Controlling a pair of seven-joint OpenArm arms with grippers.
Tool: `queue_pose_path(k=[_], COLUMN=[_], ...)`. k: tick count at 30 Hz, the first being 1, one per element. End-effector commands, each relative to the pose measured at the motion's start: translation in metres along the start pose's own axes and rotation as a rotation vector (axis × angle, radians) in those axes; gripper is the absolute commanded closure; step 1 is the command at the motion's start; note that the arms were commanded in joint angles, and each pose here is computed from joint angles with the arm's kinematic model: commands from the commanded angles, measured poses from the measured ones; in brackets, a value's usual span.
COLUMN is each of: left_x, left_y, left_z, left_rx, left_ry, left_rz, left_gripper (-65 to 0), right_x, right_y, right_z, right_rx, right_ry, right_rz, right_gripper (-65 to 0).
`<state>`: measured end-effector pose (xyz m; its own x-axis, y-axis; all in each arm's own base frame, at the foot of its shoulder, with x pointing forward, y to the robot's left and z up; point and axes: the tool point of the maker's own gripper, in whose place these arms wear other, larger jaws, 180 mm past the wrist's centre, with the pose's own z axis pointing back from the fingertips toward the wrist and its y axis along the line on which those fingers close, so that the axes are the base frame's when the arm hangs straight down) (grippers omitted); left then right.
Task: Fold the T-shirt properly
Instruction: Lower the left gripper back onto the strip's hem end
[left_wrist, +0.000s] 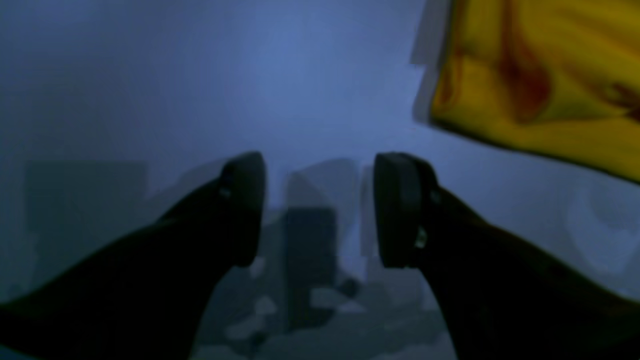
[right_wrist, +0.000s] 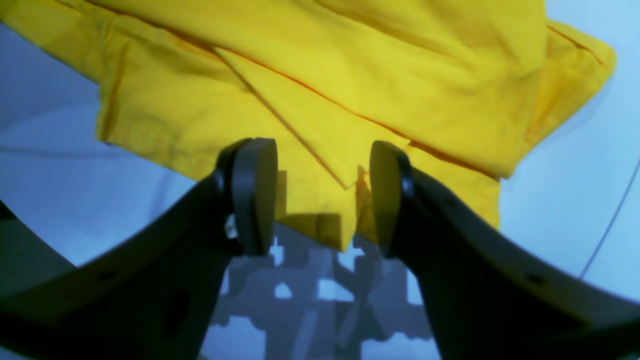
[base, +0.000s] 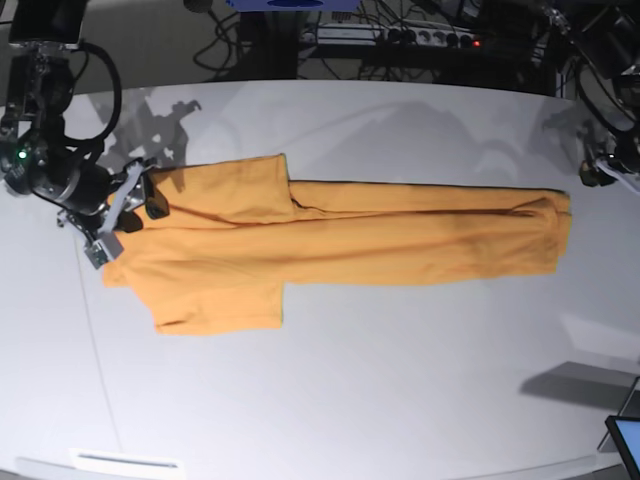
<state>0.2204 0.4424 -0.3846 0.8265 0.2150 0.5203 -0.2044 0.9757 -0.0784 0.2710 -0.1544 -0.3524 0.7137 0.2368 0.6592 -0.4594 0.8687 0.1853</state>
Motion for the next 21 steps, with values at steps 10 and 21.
queue_pose_path(k=[10,21], left_x=[0.013,0.008], left_y=[-0.027,-0.039], left_z=[-0.021,-0.032], left_rx=[-0.012,-0.049], left_ry=[-0.030,-0.023], left_rz=[-0.005,0.031], left_gripper=[-33.6,-33.6], right_x=[0.010,0.001], right_y=[-0.002,0.000], right_z=[0.005,0.006], right_rx=[-0.002,0.003], right_ry=[-0.032,-0.016], right_rz=[0.014,0.013], right_gripper=[-28.4,-28.4])
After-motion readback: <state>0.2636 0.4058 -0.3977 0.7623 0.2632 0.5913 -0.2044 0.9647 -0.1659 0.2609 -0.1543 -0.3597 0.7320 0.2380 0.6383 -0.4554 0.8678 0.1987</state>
